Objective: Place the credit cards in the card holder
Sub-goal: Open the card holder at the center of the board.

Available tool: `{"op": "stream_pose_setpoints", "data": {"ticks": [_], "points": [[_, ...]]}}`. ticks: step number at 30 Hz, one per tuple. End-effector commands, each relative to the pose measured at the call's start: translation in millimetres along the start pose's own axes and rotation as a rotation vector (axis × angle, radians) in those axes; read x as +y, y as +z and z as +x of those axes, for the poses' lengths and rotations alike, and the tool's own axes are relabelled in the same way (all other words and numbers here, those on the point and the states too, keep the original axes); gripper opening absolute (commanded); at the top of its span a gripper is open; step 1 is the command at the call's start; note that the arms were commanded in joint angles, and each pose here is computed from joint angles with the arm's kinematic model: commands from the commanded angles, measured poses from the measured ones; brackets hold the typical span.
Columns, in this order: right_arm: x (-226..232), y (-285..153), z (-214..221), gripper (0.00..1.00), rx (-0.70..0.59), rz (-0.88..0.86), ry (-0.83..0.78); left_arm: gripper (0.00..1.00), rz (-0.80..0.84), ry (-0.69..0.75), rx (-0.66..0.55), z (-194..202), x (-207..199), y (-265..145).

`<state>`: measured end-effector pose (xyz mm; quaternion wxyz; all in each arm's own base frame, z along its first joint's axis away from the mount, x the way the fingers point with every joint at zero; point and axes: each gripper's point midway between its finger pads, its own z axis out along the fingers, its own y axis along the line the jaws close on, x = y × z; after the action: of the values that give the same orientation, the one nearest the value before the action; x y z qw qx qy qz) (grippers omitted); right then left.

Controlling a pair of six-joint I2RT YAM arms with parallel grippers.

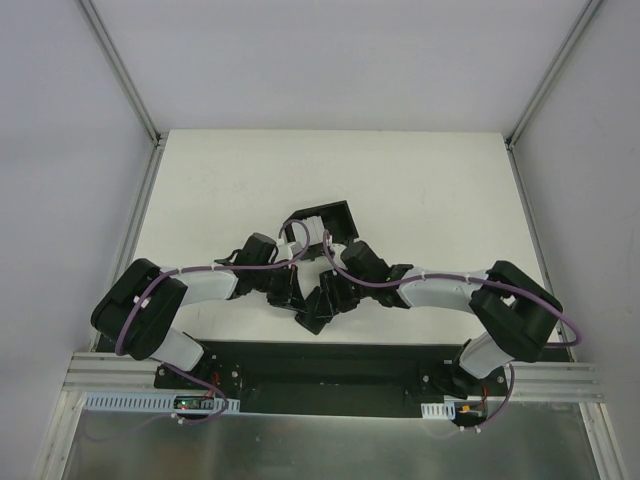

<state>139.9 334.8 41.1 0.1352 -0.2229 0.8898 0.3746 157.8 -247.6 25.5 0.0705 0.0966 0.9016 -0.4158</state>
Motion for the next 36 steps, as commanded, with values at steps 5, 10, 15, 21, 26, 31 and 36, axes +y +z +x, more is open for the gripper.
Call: {"op": "stream_pose_setpoints", "data": {"ticks": [5,10,15,21,26,31,36], "points": [[-2,-8,-22,0.44,-0.079,0.009,-0.06,0.0,-0.002,0.055,0.006,1,-2,-2],[-9,-2,-19,0.44,-0.051,0.01,-0.053,0.0,0.006,0.065,0.009,2,-3,-2],[-6,4,2,0.4,0.024,-0.043,-0.037,0.0,-0.003,0.07,-0.005,-2,-3,-3],[14,2,24,0.32,0.103,-0.151,-0.053,0.0,-0.034,0.056,-0.034,-11,-1,-2],[16,4,29,0.27,0.129,-0.169,-0.044,0.0,-0.06,0.033,-0.067,-18,0,-3],[26,8,28,0.23,0.142,-0.197,-0.046,0.0,-0.092,-0.01,-0.111,-23,4,-5],[29,17,33,0.22,0.173,-0.181,-0.054,0.0,-0.121,-0.06,-0.168,-26,8,-8]]}}
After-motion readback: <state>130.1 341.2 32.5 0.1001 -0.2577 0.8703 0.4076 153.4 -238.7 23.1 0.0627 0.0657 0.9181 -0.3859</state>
